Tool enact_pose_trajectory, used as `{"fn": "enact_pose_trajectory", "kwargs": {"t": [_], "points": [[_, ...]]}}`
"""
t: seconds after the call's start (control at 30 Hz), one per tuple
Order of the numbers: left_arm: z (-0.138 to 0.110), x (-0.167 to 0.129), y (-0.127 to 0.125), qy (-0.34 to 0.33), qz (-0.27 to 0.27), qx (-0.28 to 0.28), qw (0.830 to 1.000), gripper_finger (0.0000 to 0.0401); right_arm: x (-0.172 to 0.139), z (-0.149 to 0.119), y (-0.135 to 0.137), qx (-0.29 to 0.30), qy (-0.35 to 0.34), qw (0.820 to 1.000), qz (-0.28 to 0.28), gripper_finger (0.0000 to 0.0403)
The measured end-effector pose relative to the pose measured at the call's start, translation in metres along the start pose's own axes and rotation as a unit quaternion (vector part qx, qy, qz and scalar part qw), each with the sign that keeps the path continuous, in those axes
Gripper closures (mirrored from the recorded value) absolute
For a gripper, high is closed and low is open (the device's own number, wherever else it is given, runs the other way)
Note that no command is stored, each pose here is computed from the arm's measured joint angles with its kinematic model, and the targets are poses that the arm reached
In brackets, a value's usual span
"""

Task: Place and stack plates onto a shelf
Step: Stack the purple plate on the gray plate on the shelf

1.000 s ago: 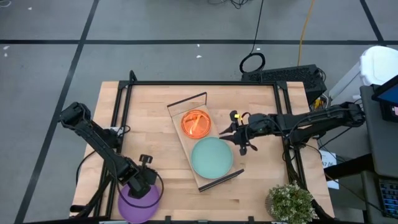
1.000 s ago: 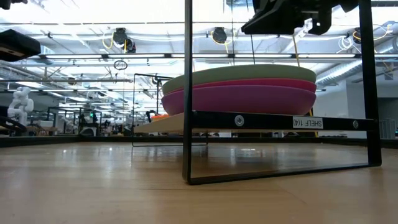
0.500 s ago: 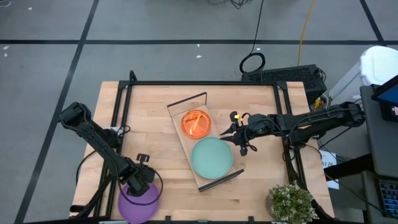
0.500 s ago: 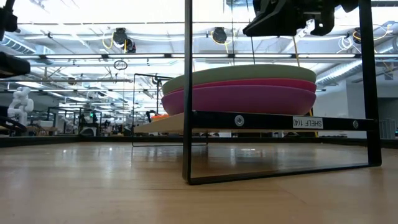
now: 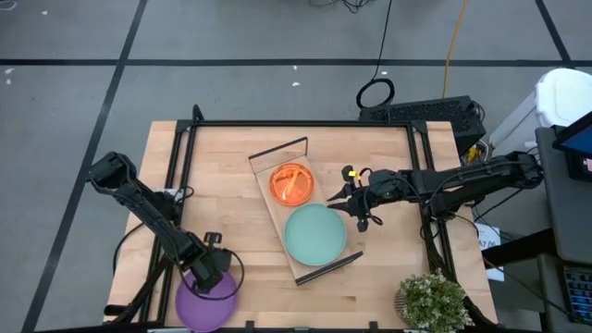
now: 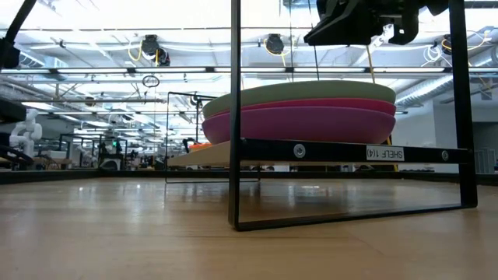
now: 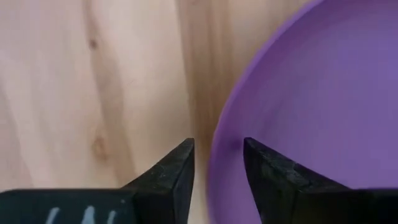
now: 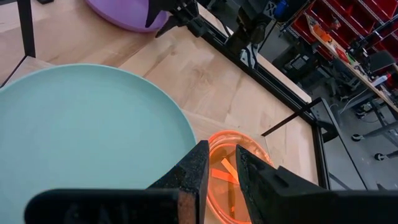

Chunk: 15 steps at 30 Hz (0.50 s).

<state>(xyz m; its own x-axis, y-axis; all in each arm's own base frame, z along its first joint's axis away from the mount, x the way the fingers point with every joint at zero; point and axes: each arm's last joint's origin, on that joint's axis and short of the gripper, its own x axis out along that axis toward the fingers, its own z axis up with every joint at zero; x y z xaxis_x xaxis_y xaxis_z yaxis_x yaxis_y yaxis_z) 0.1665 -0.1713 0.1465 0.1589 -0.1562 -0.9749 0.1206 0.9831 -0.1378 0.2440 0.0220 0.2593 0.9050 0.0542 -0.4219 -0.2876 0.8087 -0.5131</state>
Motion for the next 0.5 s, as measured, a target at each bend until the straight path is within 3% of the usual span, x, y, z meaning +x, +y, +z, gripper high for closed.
{"fn": "enact_pose_trajectory", "kwargs": {"t": [0.1, 0.27, 0.5], "points": [[0.001, 0.002, -0.001, -0.013, -0.011, 0.022, 1.000, 0.0291, 0.000, 0.000, 0.000, 0.000, 0.000, 1.000, 0.000, 0.0337], [0.005, 0.001, 0.000, -0.024, -0.019, 0.036, 0.999, 0.0377, 0.000, 0.000, 0.000, -0.001, 0.000, 1.000, 0.000, 0.0337], [0.015, -0.006, 0.002, -0.046, -0.037, 0.046, 0.997, 0.0389, 0.000, 0.000, 0.000, -0.002, 0.000, 1.000, 0.000, 0.0337]]}}
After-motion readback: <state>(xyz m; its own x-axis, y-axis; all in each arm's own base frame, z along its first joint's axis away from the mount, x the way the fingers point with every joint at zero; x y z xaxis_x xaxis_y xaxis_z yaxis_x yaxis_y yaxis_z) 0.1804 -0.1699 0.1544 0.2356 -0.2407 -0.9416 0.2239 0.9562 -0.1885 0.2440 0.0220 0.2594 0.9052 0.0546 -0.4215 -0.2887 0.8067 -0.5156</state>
